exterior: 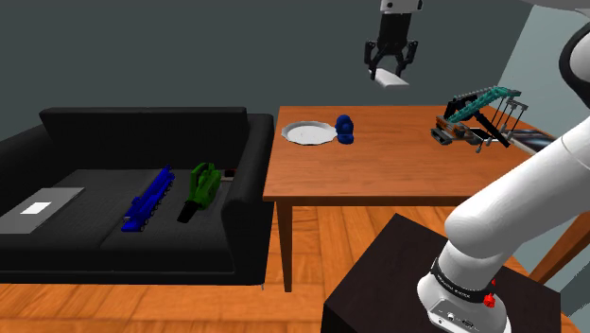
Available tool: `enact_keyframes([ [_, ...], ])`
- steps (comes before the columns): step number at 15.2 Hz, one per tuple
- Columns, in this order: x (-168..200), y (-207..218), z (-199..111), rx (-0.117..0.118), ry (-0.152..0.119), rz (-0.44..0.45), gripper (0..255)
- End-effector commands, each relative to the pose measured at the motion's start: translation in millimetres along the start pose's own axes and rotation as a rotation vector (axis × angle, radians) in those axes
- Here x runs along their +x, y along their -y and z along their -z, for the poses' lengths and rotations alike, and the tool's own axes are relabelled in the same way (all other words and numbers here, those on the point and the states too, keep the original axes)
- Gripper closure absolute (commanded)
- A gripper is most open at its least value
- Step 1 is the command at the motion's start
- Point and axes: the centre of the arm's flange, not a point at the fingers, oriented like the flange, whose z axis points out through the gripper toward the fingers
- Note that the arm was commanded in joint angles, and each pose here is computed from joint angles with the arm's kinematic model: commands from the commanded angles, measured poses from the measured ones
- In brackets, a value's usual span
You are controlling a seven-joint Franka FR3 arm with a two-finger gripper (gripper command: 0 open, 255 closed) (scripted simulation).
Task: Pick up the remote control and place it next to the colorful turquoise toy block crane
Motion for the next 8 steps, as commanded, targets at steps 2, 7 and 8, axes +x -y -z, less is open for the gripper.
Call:
enact_keyframes([
  [2,-3.8,-41.9,-0.5,0.0,0.001,0.001,255],
  [7,-9.1,-107.7,-0.9,0.0,0.001,0.001,255],
  [8,-10.1,-120.8,-1.0,0.0,0.001,0.001,255],
])
